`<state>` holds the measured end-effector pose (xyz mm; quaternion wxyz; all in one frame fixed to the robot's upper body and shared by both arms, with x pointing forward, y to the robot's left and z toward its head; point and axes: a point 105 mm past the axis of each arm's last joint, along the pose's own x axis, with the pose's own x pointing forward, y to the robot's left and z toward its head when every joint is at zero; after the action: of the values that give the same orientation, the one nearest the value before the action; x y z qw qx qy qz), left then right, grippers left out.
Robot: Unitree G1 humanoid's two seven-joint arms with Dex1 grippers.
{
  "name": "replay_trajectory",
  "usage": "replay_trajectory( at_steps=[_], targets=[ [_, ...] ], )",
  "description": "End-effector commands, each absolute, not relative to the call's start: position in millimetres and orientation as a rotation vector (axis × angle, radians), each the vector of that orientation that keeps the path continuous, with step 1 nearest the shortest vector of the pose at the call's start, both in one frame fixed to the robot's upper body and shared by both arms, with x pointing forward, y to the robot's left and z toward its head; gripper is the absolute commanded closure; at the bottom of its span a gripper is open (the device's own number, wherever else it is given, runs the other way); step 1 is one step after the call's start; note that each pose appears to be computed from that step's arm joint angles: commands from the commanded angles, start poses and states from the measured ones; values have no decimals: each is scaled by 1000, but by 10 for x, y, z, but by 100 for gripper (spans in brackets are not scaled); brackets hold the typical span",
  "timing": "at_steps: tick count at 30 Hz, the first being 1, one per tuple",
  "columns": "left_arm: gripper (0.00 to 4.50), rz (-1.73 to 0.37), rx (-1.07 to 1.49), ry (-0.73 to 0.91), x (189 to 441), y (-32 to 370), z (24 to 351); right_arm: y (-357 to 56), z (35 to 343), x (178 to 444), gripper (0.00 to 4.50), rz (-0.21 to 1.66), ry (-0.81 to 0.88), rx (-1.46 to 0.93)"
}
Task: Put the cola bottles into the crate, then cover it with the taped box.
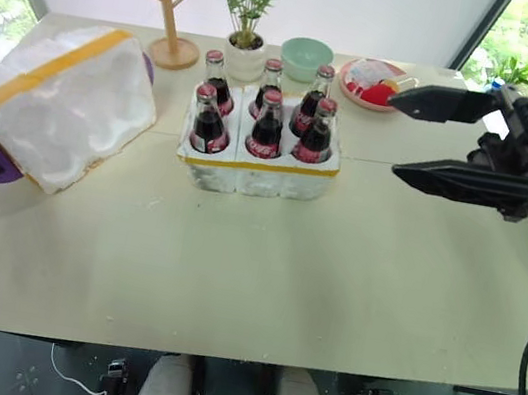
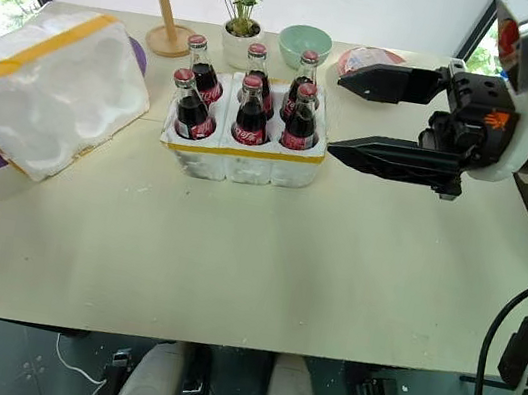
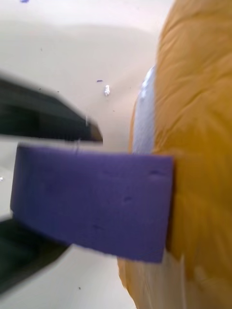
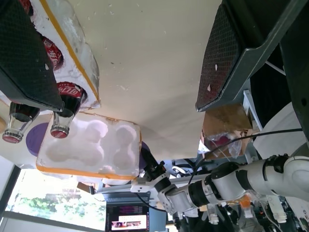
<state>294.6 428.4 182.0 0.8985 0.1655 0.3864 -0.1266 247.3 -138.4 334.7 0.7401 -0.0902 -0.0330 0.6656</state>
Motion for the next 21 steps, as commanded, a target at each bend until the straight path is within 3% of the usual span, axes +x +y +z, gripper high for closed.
replay_trajectory(
  at_steps=[1, 7, 10, 13, 21],
  targets=[
    [414, -255, 383, 777, 2970, 4294, 1924, -1435, 3408, 2428, 0, 1436, -91, -225],
    [414, -234, 558, 425, 3301, 4025, 2559, -1653, 3279, 2578, 0, 1273, -33, -260],
    [414, -194, 829, -11, 3478, 3588, 3246, -1788, 3180, 2611, 0, 1197, 11, -256],
    [414, -139, 841, -275, 3490, 3260, 3679, -1824, 3069, 2569, 0, 1171, 53, -244],
    [414, -227, 1226, -453, 3482, 2443, 3751, -1795, 3090, 2501, 0, 1143, 22, -181]
  ],
)
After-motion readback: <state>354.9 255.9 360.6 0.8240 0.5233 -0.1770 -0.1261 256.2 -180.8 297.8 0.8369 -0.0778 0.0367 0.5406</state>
